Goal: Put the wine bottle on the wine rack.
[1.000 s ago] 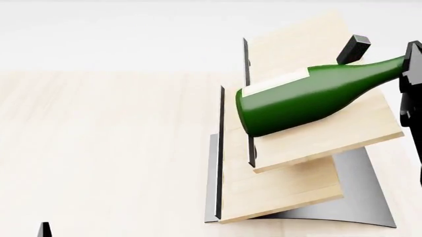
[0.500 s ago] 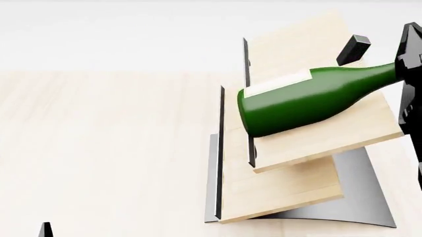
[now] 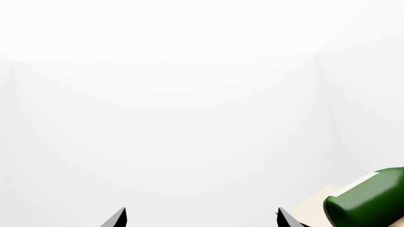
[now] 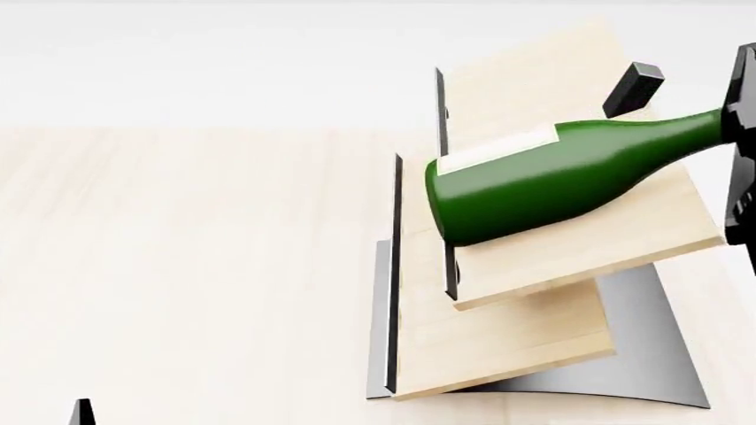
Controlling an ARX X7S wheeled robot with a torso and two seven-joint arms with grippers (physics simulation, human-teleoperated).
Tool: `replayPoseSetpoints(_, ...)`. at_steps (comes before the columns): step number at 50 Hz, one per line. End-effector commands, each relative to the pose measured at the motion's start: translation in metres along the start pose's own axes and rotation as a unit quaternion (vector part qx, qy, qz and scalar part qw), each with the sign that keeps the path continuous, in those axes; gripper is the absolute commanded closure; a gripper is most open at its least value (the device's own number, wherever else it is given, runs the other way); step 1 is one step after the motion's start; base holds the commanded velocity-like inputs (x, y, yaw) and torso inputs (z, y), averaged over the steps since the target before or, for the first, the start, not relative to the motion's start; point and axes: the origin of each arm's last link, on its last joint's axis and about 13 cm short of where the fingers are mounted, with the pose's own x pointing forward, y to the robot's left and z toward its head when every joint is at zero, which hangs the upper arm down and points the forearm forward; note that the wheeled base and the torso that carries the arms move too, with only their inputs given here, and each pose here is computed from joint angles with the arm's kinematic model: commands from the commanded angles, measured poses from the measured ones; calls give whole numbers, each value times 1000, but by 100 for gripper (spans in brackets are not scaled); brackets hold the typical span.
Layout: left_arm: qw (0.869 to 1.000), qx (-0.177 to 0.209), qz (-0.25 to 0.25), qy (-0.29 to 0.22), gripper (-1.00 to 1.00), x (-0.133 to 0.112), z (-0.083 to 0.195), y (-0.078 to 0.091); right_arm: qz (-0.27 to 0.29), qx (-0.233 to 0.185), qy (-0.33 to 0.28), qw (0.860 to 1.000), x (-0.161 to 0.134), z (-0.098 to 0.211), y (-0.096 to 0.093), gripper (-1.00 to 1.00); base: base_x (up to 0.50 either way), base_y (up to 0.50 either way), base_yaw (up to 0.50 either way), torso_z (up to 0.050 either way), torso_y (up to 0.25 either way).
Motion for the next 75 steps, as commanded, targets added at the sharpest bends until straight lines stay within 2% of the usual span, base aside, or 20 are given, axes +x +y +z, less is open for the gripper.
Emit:
replayPoseSetpoints(1, 1000, 0, 0, 0, -100, 0, 0, 0, -3, 2, -13, 1000, -6, 6, -3, -100, 0, 0, 0, 0, 0)
replayPoseSetpoints(8, 1000, 0, 0, 0, -100, 0, 0, 0, -5, -4, -32, 999, -14, 13, 0, -100, 0, 0, 0, 0, 0)
replayPoseSetpoints(18, 1000, 0, 0, -1, -100, 0, 0, 0, -4, -56, -87, 995, -32, 26, 18, -100, 0, 0, 0, 0, 0)
replayPoseSetpoints(23, 1000, -1, -1, -1, -100, 0, 0, 0, 1, -98, -118, 988, -42, 30, 32, -100, 0, 0, 0, 0, 0)
replayPoseSetpoints(26, 1000, -1, -1, -1, -100, 0, 0, 0, 1, -136, -139, 981, -49, 32, 41, -100, 0, 0, 0, 0, 0)
replayPoseSetpoints(27, 1000, -1, -1, -1, -100, -1, 0, 0, 1, -163, -150, 975, -51, 33, 45, -100, 0, 0, 0, 0, 0)
replayPoseSetpoints(30, 1000, -1, -2, -2, -100, 0, 0, 0, 4, -195, -155, 969, -51, 32, 45, -100, 0, 0, 0, 0, 0)
replayPoseSetpoints(31, 1000, -1, -1, -2, -100, 0, 0, 0, -7, -237, -170, 956, -51, 32, 44, -100, 0, 0, 0, 0, 0)
replayPoseSetpoints(32, 1000, -1, -1, -2, -100, 0, 0, 0, -6, -246, -171, 954, -51, 31, 45, -100, 0, 0, 0, 0, 0)
replayPoseSetpoints(33, 1000, -1, -1, -2, -100, 0, 0, 0, -3, -280, -177, 944, -52, 30, 45, -100, 0, 0, 0, 0, 0)
replayPoseSetpoints(35, 1000, -1, -1, -2, -100, 0, 0, 0, 1, -304, -179, 936, -52, 29, 47, -100, 0, 0, 0, 0, 0)
replayPoseSetpoints(37, 1000, -1, -1, -2, -100, 0, 0, 0, 13, -305, -178, 936, -53, 28, 47, -100, 0, 0, 0, 0, 0)
replayPoseSetpoints(41, 1000, -1, -1, -2, -100, 0, 1, 0, 37, -353, -195, 915, -57, 27, 53, -100, 0, 0, 0, 0, 0)
replayPoseSetpoints(42, 1000, -1, -1, -3, -100, 0, 1, 0, 46, -371, -205, 904, -60, 26, 56, -100, 0, 0, 0, 0, 0)
replayPoseSetpoints(46, 1000, -1, -1, -4, -100, -1, 2, 0, 71, -371, -219, 900, -67, 27, 64, -100, 0, 0, 0, 0, 0)
replayPoseSetpoints(50, 1000, -1, -1, -4, -100, -1, 2, 0, 83, -387, -233, 888, -76, 28, 75, -100, 0, 0, 0, 0, 0)
replayPoseSetpoints(51, 1000, -2, -1, -4, -100, -1, 2, 0, 90, -396, -240, 881, -81, 28, 81, -100, 0, 0, 0, 0, 0)
replayPoseSetpoints(59, 1000, -1, -1, -4, -100, 0, 1, 0, 129, -403, -257, 869, -108, 30, 107, -100, 0, 0, 0, 0, 0)
replayPoseSetpoints(63, 1000, -1, -1, -4, -100, -1, 1, -1, 150, -400, -267, 864, -120, 30, 118, -100, 0, 0, 0, 0, 0)
replayPoseSetpoints(75, 1000, 0, -1, -3, -100, -1, 1, -1, 193, -381, -285, 858, -133, 17, 136, -100, 0, 0, 0, 0, 0)
